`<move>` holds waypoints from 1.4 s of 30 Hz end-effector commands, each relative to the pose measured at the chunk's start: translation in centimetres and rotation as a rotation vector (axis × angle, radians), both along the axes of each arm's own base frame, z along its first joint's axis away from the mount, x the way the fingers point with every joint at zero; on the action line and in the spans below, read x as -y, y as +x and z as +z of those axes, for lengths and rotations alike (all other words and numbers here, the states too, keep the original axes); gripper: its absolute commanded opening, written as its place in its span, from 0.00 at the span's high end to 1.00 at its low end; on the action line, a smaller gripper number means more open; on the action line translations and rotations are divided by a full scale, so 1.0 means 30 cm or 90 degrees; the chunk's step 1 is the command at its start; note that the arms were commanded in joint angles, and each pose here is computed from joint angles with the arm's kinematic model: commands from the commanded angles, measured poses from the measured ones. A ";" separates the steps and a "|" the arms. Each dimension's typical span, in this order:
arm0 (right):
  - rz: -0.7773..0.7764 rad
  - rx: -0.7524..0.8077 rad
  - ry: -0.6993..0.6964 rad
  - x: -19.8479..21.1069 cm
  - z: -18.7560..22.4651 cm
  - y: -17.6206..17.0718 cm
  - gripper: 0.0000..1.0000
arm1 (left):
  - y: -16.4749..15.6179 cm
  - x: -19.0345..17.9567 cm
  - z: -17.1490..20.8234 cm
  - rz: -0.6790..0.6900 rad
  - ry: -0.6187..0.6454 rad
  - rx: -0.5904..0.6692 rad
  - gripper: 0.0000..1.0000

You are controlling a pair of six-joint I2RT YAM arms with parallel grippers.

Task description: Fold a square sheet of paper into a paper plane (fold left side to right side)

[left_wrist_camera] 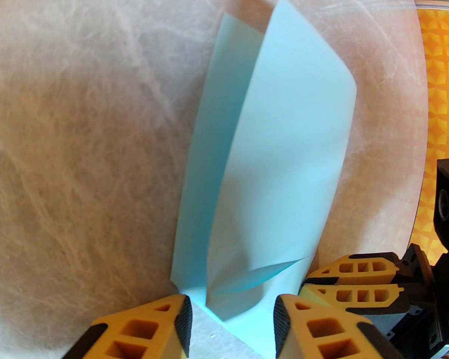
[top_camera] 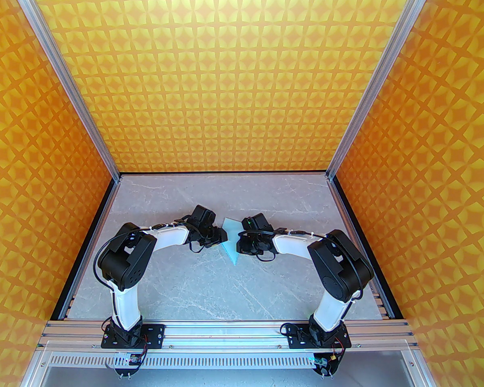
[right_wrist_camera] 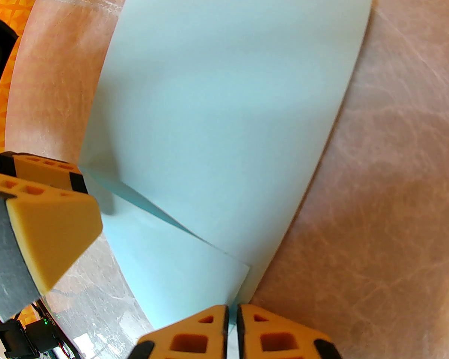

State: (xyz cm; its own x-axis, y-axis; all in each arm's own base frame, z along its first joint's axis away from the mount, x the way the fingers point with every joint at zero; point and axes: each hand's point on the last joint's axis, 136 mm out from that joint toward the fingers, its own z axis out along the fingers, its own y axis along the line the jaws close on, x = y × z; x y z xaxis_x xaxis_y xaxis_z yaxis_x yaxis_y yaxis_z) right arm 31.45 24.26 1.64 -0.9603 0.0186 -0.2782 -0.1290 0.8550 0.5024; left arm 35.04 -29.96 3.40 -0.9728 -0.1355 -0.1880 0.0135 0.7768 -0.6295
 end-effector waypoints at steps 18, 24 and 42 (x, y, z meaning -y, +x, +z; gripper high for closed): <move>0.004 -0.011 -0.005 -0.007 -0.031 -0.002 0.86 | -0.041 0.080 -0.010 -0.094 -0.021 0.052 0.74; -0.010 0.012 0.012 -0.002 0.031 0.009 0.79 | -0.039 0.059 -0.039 -0.086 0.008 0.048 0.79; -0.087 -0.016 0.129 -0.007 0.018 0.022 0.78 | -0.045 0.062 -0.039 -0.084 0.032 0.053 0.83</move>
